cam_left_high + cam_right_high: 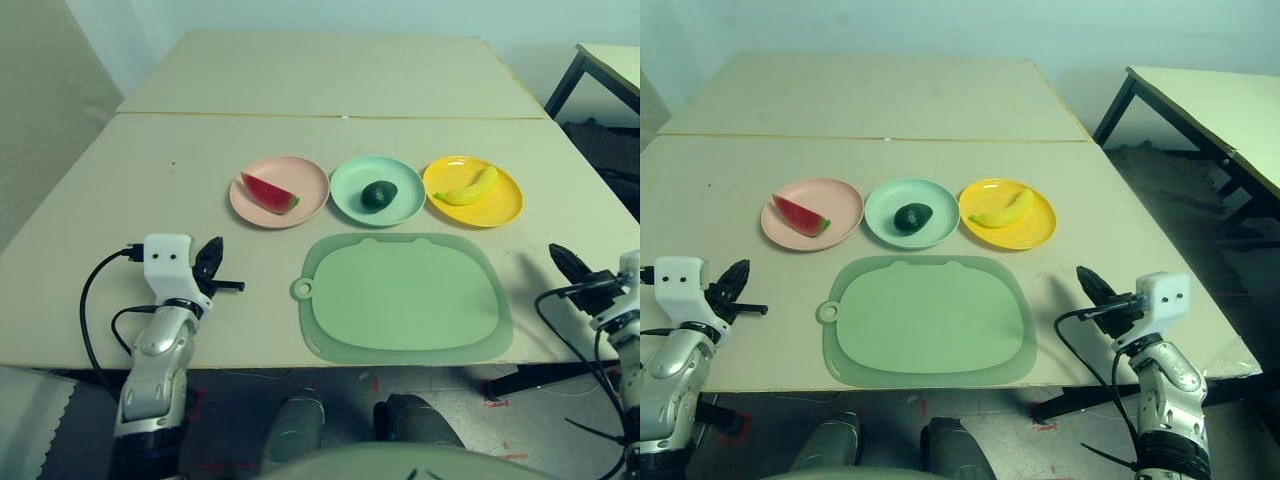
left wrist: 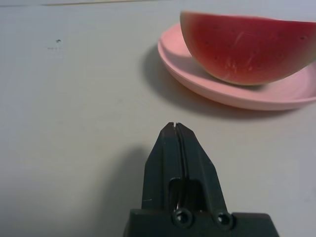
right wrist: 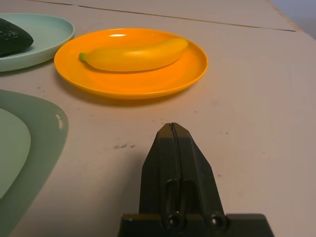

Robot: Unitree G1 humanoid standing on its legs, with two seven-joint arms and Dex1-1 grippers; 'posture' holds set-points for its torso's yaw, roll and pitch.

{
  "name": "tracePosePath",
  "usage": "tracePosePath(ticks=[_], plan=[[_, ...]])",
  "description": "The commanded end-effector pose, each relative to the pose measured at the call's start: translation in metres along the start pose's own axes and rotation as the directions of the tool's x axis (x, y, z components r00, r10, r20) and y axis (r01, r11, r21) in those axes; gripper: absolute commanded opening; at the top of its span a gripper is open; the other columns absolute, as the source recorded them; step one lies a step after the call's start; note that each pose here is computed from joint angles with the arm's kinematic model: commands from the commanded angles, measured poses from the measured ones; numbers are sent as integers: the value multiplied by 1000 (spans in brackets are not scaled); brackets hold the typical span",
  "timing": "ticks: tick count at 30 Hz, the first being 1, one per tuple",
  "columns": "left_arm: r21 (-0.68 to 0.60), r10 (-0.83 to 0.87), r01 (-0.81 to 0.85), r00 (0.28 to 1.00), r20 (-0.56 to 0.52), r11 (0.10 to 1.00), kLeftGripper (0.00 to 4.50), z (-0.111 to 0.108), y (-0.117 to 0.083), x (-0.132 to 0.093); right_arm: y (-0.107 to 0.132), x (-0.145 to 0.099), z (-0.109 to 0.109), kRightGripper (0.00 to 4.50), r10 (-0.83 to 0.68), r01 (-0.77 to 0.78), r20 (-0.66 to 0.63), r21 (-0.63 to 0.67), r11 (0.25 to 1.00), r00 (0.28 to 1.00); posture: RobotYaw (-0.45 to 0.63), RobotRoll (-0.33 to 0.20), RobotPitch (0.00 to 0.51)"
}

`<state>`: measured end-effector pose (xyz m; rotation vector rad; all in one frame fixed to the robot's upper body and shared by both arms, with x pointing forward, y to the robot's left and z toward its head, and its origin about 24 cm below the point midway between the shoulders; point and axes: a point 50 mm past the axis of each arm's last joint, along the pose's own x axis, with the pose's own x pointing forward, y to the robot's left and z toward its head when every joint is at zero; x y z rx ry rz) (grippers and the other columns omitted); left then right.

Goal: Place the fruits into color-matched plates.

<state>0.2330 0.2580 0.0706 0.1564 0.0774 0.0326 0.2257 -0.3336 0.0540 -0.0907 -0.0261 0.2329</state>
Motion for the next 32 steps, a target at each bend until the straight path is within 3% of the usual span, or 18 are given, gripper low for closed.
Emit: tracePosePath(ticks=[1, 2, 5, 13, 16, 21, 32], plan=[[10, -23, 23, 999, -31, 1000, 437, -4, -3, 3, -3, 1, 1, 0, 10, -10, -7, -12, 1000, 1000, 94, 0, 69], [10, -24, 25, 999, -31, 1000, 639, -3, -4, 4, -4, 1, 2, 0, 8, -8, -9, -15, 1000, 1000, 94, 0, 69], [8, -30, 30, 999, -28, 1000, 1652, -2, -6, 5, -4, 1, 1, 604, 10, -10, -14, -15, 1000, 1000, 95, 0, 64], [7, -31, 31, 999, -29, 999, 4473, -2, -4, 6, 2, 2, 0, 3421, 21, -21, -6, -7, 1000, 1000, 94, 0, 67], [18, -31, 31, 999, -27, 999, 4500, -1, 0, 8, 8, 4, 1, 4466, 30, -30, 13, -2, 1000, 999, 88, 0, 74], [28, -15, 15, 1000, -24, 1000, 4500, 2, 10, 9, 20, 6, 0, 4466, 37, -38, 34, 15, 999, 999, 81, 0, 76], [37, -32, 32, 999, -6, 999, 4500, 7, 0, 9, 32, -2, -5, 4466, 29, -30, 30, 42, 999, 999, 88, 0, 81]])
